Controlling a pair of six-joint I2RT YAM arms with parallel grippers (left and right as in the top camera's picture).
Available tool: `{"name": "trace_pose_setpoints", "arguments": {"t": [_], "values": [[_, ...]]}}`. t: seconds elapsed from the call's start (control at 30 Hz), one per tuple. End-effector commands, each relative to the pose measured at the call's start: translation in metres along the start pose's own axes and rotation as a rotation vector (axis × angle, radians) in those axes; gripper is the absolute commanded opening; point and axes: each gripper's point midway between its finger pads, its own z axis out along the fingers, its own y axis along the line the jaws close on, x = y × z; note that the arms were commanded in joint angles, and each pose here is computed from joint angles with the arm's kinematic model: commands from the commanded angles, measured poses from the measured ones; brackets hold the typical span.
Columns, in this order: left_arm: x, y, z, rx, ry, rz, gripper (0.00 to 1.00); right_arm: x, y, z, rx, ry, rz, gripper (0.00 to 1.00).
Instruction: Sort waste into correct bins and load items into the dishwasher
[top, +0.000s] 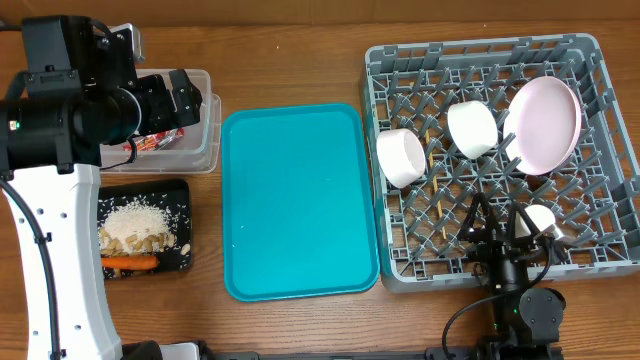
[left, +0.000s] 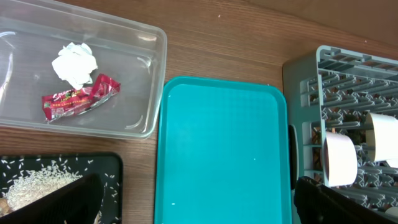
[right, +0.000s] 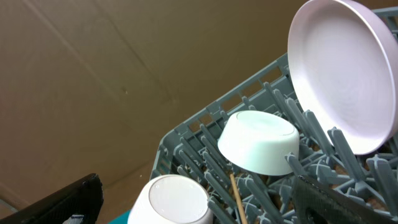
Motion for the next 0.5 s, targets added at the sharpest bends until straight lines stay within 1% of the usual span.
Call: {"name": "trace_pose_setpoints", "arguments": {"t": [0.0, 0.47], "values": [[-0.0022, -0.0029, -0.0014, 0.011, -0.007, -0.003, 1.0, 0.0073, -0.0038, -0.0001, 0.009, 0.021, 0.007, 1.0], [-0.0022, -0.0029, -0.0014, 0.011, -0.007, -0.002, 1.0, 0.0114, -0.0066, -0.0002, 0.021, 0.038, 0.005, 1.0]]}}
